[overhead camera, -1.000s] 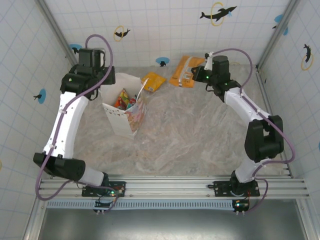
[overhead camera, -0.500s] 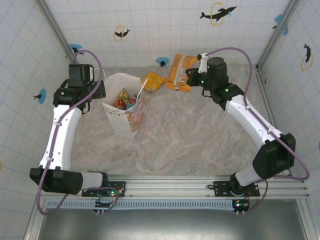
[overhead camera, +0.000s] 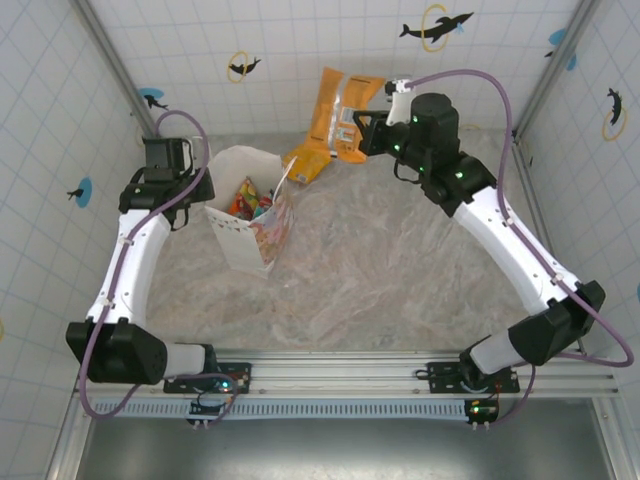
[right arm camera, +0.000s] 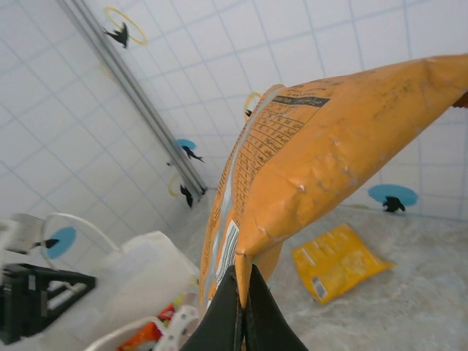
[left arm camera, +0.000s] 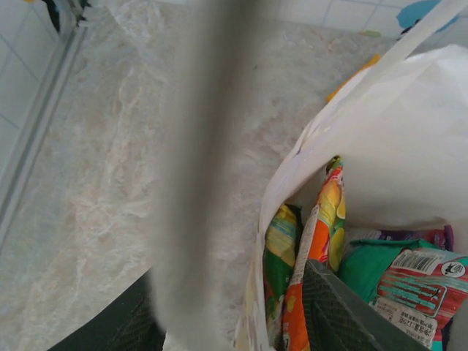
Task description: Place the snacks into the paper bag
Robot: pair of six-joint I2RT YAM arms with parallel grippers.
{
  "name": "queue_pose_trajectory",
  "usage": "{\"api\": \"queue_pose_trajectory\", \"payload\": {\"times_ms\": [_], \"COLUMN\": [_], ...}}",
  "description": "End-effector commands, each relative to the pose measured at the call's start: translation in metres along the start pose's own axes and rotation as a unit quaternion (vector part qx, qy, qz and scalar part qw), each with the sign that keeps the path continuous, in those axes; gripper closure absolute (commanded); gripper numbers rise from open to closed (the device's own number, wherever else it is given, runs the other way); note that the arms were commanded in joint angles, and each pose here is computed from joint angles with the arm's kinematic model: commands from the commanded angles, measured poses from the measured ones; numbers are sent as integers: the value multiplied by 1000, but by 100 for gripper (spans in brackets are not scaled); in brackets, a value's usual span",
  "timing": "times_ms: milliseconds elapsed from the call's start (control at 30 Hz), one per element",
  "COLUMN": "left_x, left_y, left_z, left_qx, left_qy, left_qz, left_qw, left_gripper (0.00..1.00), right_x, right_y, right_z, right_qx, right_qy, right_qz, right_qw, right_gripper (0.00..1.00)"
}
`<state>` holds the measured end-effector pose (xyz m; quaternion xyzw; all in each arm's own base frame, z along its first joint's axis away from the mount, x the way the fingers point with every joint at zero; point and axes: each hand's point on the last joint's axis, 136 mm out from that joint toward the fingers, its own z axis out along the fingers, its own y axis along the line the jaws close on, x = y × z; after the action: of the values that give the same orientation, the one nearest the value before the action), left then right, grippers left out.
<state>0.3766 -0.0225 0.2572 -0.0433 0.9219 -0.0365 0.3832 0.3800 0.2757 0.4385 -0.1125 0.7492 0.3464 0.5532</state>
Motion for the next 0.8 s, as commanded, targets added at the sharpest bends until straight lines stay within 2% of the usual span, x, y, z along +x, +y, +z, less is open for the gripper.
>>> {"api": "queue_pose_trajectory", "payload": {"times_ms": [0, 100, 233, 300, 467, 500, 767], "left_x": [-6, -8, -8, -7, -7, -7, -1], "left_y": [-8, -11, -12, -14, -19, -20, -25], "left_z": [8, 8, 2, -2, -11, -14, -26], "left_qx": [28, 37, 42, 47, 65, 68, 87], "left_qy": [-11, -14, -22, -26, -34, -35, -27], "left_qz": [-17, -21, -26, -33, -53, -76, -141], "left_qw": [999, 999, 999, 998, 996, 994, 986], "left_gripper": [54, 65, 93, 100, 100, 100, 100], "right_x": [-32, -34, -37, -35, -13, -7, 43], "right_y": [24, 37, 53, 65, 93, 97, 122], "right_z": [-10, -8, -4, 1, 23, 29, 63], "right_qx": [-23, -39, -61, -86, -138, -141, -123], "right_qy": [-36, -34, -34, -28, 5, 17, 77], "right_qz": [-2, 0, 14, 30, 80, 89, 123], "right_qw": [999, 999, 997, 995, 987, 986, 982], "right_gripper": [100, 100, 100, 100, 100, 100, 100]}}
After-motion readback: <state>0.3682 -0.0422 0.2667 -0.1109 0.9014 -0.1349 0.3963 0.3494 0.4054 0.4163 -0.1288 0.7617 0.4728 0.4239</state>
